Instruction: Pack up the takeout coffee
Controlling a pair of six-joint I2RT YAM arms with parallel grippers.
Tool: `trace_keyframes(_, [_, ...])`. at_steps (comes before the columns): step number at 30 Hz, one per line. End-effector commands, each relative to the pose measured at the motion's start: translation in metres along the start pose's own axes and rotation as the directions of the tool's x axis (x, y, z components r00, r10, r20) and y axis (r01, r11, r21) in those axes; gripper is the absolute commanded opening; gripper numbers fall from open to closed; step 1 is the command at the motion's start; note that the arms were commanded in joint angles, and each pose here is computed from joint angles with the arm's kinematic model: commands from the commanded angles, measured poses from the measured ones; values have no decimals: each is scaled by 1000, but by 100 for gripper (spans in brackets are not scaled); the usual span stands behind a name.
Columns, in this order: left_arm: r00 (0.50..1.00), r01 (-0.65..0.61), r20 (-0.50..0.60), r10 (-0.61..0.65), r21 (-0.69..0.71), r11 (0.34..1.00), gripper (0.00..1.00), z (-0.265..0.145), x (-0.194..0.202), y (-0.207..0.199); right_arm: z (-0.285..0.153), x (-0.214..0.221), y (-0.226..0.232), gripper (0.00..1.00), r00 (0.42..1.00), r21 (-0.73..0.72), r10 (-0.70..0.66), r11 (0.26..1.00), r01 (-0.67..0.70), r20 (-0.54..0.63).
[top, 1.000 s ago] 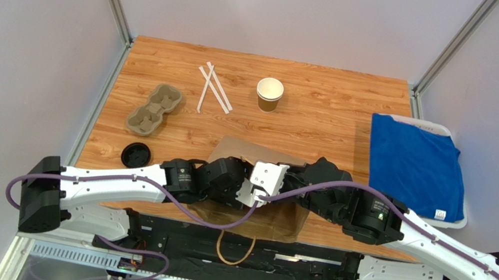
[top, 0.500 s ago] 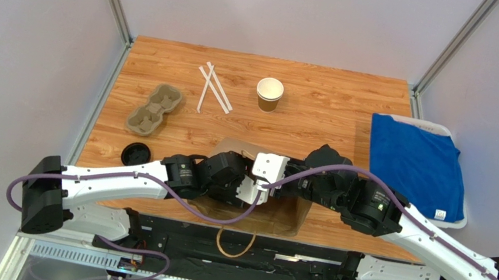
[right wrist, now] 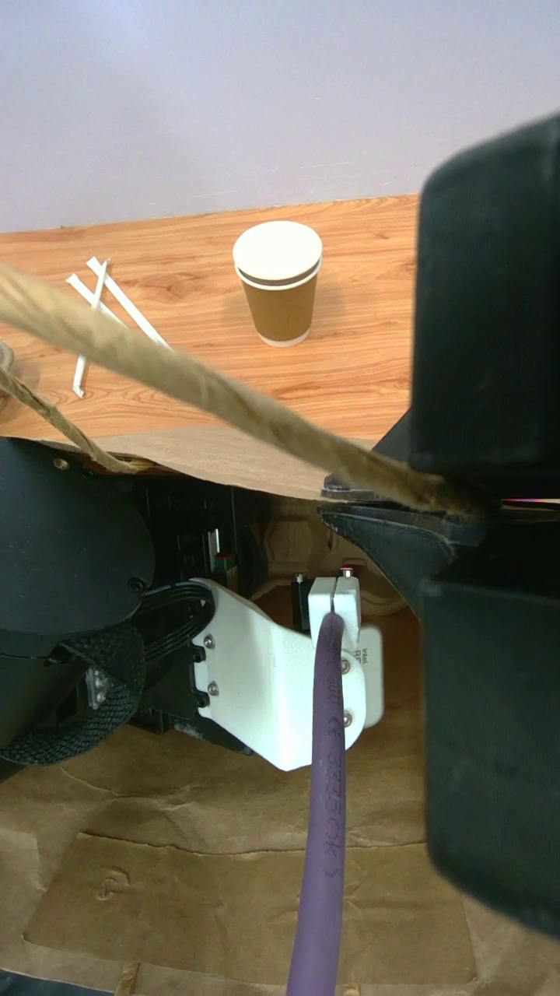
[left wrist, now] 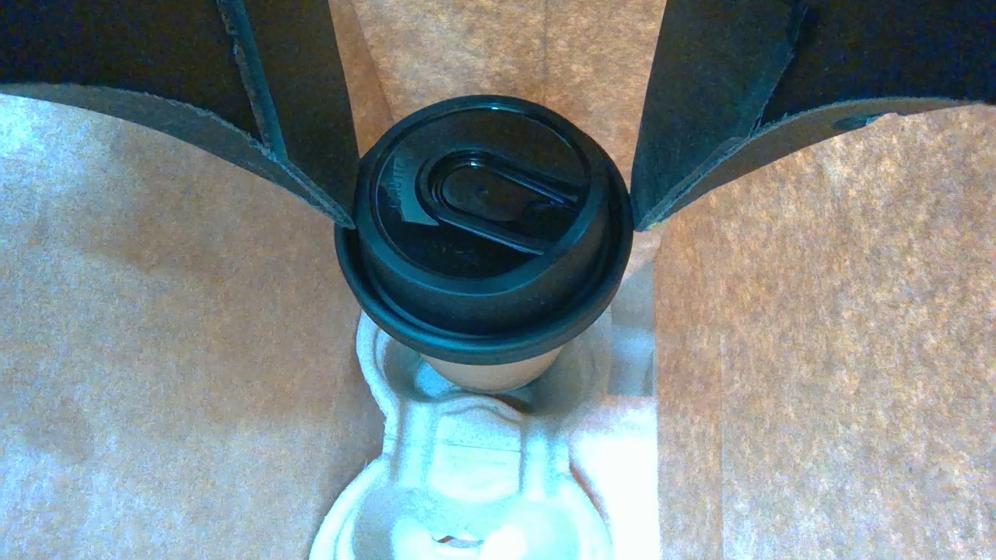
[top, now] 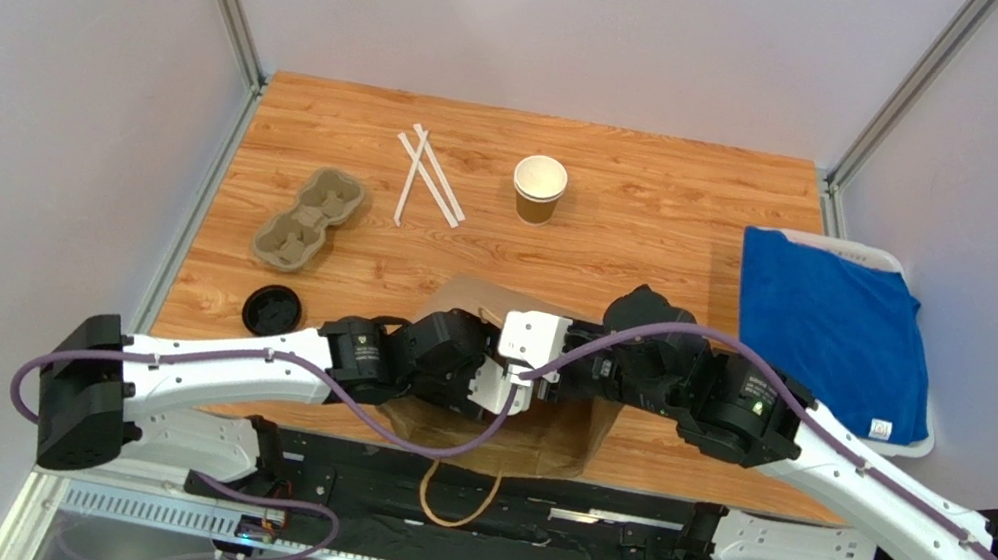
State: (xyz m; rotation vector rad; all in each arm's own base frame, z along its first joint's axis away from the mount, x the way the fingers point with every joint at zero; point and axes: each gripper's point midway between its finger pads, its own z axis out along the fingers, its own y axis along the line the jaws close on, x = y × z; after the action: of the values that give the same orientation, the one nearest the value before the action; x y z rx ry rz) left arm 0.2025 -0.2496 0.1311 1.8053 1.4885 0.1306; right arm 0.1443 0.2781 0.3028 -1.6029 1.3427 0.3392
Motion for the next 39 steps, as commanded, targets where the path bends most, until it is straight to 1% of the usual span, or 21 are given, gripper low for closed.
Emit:
trace_keyframes(1, [998, 33, 45, -33, -2, 999, 19, -10, -13, 9, -11, -27, -6, 0, 997, -18, 39, 999, -38, 68])
trace_keyframes(2, [998, 38, 50, -38, -1, 999, 19, -11, -16, 10, -13, -27, -4, 0, 997, -29, 44, 999, -42, 62])
trace_keyframes(6, [999, 38, 12, -38, 6, 999, 19, -5, -16, 10, -14, -31, 0, 0, 995, -68, 63, 996, -57, 82])
trace_keyframes(7, [999, 42, -4, -42, 17, 999, 19, -5, -14, 8, -16, -35, -3, 0, 993, -64, 67, 996, -61, 93])
trace_keyframes(11, [999, 43, -2, -43, 40, 998, 19, -1, -15, 4, -12, -35, -12, 0, 990, -75, 101, 993, -94, 98])
trace_keyframes(12, [999, 41, -14, -41, 50, 998, 19, 0, -13, 2, -10, -36, -11, 0, 988, -95, 110, 990, -101, 104])
trace_keyframes(16, [997, 70, -51, -65, 107, 992, 18, -1, -8, -5, -7, -36, -22, 0, 986, -90, 126, 989, -117, 105])
trace_keyframes(19, [996, 86, -45, -80, 141, 986, 18, -3, -9, -4, -5, -33, -33, 0, 983, -89, 150, 986, -140, 105])
trace_keyframes(21, [995, 96, -46, -89, 172, 980, 19, -3, -9, -6, -3, -28, -40, 0, 980, -93, 168, 983, -159, 105])
trace_keyframes(22, [994, 109, -46, -102, 170, 979, 18, -3, -10, 0, -3, -26, -43, 0, 979, -96, 173, 982, -163, 104])
trace_keyframes(24, [992, 119, -65, -108, 210, 971, 19, 0, -8, -4, -4, -22, -52, 0, 977, -99, 180, 981, -169, 114])
trace_keyframes(25, [991, 124, -66, -113, 209, 970, 19, 0, -9, 2, -2, -16, -58, 0, 975, -94, 196, 978, -187, 102])
trace_keyframes(27, [990, 130, -87, -111, 245, 961, 19, 4, -6, 0, -2, -16, -62, 0, 974, -115, 193, 977, -180, 117])
trace_keyframes(28, [989, 135, -92, -115, 253, 958, 19, 6, -6, 5, 2, -9, -65, 0, 974, -123, 203, 974, -191, 100])
trace_keyframes(29, [989, 139, -87, -119, 274, 952, 19, 7, -7, 5, 3, -10, -65, 0, 973, -141, 205, 972, -189, 106])
trace_keyframes(33, [989, 127, -110, -97, 315, 940, 20, 12, -3, 7, 10, 1, -76, 0, 971, -158, 220, 966, -203, 93])
trace_keyframes(37, [987, 137, -131, -94, 374, 917, 20, 19, 0, 9, 12, 12, -100, 0, 960, -145, 265, 957, -251, 86])
trace_keyframes(39, [985, 141, -147, -88, 398, 907, 21, 20, 3, 7, 18, 17, -106, 0, 954, -164, 289, 948, -273, 79])
